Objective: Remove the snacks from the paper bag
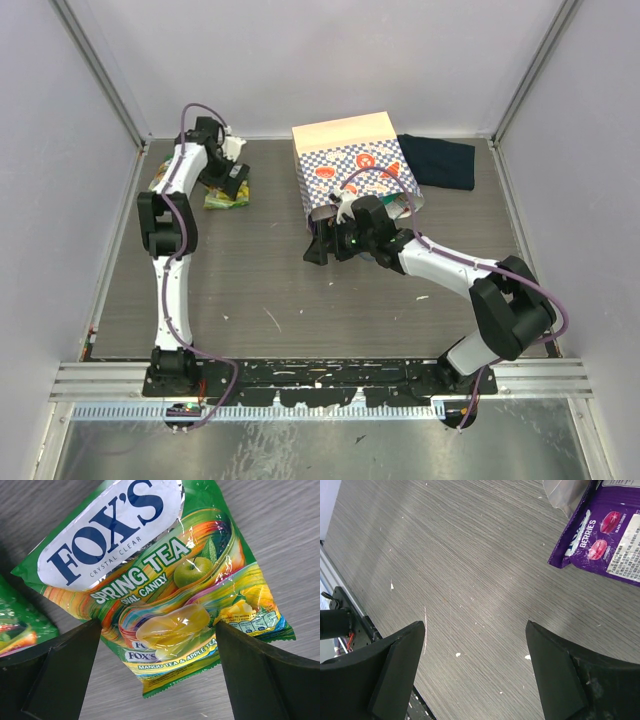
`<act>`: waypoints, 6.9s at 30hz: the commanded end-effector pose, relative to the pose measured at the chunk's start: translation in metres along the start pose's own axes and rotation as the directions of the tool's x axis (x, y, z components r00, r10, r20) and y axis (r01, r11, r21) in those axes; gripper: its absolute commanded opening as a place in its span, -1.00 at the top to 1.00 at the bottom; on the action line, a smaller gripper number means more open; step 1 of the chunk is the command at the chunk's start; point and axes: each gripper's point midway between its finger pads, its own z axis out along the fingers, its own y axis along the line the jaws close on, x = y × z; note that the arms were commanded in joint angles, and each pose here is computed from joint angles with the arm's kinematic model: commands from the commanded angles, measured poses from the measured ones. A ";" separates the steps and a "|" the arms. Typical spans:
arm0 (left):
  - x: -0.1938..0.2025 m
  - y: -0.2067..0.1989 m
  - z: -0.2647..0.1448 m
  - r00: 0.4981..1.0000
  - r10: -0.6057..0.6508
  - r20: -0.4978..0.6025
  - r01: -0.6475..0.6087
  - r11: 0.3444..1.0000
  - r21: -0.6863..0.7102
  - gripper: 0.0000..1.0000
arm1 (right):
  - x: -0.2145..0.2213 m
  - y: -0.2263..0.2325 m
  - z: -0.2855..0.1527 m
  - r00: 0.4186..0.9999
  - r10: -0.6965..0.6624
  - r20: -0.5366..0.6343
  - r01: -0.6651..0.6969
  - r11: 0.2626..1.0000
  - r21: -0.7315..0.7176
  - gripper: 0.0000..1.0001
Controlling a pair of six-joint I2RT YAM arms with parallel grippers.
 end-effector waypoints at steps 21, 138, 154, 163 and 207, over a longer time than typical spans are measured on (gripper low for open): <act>-0.032 0.066 -0.038 0.987 0.087 0.135 -0.062 0.983 -0.175 -0.96 | -0.016 0.014 -0.019 0.993 -0.056 0.108 0.060 0.997 -0.039 -0.99; -0.058 -0.121 -0.370 0.651 -0.240 0.720 0.150 0.971 0.188 -0.96 | 0.009 0.118 -0.058 0.970 -0.208 -0.126 0.232 0.946 0.226 0.99; 0.008 -0.008 -0.392 0.372 -0.578 0.727 0.628 0.733 0.261 -0.96 | -0.115 0.147 0.070 0.155 -0.957 -0.244 0.947 0.074 0.311 0.99; 0.012 0.001 -0.365 0.375 -0.626 0.684 0.658 0.699 0.280 -0.96 | -0.043 0.146 0.064 -0.137 -0.969 -0.203 0.769 -0.234 0.595 0.33; 0.120 -0.249 -0.080 0.941 0.072 -0.330 -0.100 0.993 -0.068 -0.96 | -0.033 0.039 -0.115 0.909 -0.096 0.405 0.161 0.979 -0.128 -1.00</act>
